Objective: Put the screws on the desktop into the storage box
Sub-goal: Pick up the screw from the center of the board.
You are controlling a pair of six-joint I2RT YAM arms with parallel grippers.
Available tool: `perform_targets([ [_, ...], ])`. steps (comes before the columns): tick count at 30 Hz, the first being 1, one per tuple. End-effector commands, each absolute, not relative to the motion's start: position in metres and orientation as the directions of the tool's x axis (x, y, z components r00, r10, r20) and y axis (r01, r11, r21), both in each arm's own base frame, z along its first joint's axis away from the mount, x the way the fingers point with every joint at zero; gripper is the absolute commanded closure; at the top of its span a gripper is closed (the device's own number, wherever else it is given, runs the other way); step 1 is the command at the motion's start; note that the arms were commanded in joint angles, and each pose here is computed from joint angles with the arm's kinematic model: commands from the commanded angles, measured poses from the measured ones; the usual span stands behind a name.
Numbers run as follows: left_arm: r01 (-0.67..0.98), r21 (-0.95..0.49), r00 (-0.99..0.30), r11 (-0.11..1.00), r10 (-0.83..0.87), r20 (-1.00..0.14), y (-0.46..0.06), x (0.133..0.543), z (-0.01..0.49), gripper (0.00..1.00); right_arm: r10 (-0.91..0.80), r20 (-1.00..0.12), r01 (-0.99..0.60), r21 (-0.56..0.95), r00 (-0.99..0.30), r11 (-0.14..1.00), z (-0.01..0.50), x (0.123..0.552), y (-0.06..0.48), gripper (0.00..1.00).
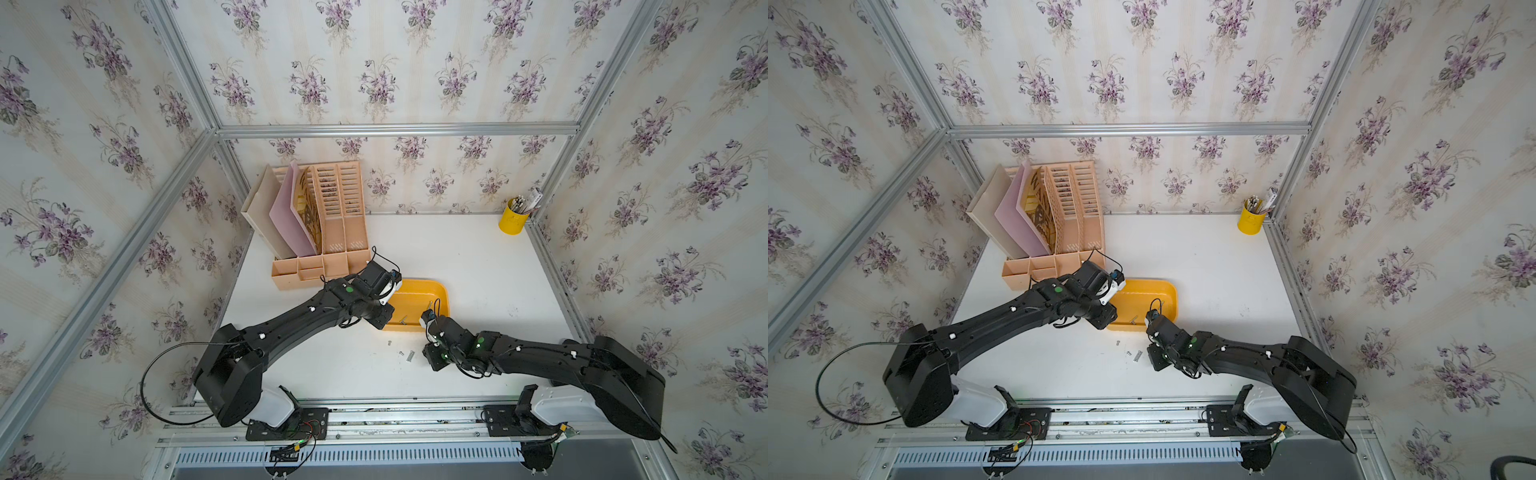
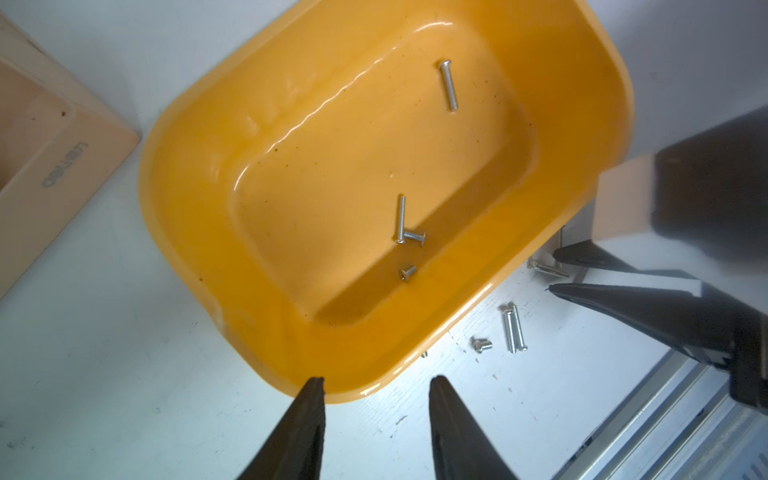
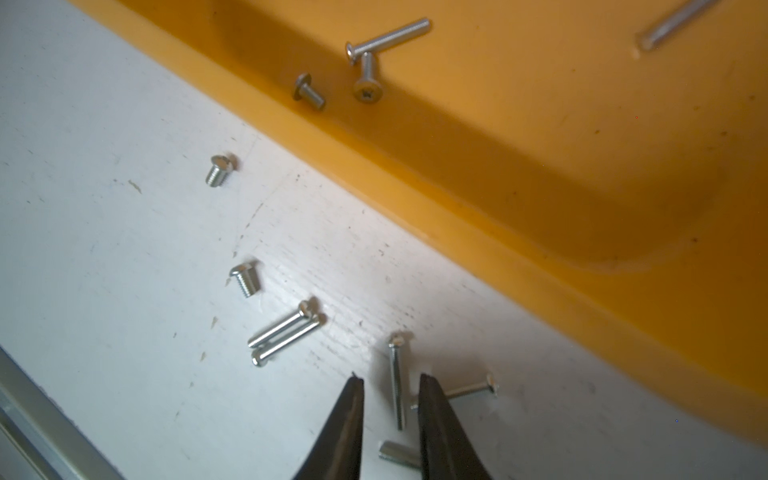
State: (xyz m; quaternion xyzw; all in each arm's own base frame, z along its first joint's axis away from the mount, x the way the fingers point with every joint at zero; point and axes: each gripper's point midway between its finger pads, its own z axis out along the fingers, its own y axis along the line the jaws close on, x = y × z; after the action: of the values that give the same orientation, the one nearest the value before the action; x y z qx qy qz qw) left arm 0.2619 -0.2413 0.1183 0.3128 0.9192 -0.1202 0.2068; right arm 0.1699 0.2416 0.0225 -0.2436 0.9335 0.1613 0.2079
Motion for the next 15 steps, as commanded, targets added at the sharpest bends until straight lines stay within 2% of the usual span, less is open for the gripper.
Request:
perform_targets([
  [1, 0.617, -0.103, -0.722, 0.78, 0.509, -0.469, -0.241, 0.264, 0.12, 0.54, -0.395, -0.489, -0.532, 0.177, -0.778, 0.828, 0.025, 0.176, 0.243, 0.73],
  [6, 0.613, -0.104, -0.726, 0.783, 0.506, -0.466, -0.239, 0.263, 0.118, 0.54, -0.414, -0.447, -0.525, 0.158, -0.793, 0.836, 0.016, 0.174, 0.242, 0.76],
  [15, 0.61, -0.119, -0.73, 0.783, 0.497, -0.47, -0.237, 0.26, 0.116, 0.54, -0.445, -0.386, -0.522, 0.121, -0.808, 0.844, 0.015, 0.168, 0.241, 0.76],
])
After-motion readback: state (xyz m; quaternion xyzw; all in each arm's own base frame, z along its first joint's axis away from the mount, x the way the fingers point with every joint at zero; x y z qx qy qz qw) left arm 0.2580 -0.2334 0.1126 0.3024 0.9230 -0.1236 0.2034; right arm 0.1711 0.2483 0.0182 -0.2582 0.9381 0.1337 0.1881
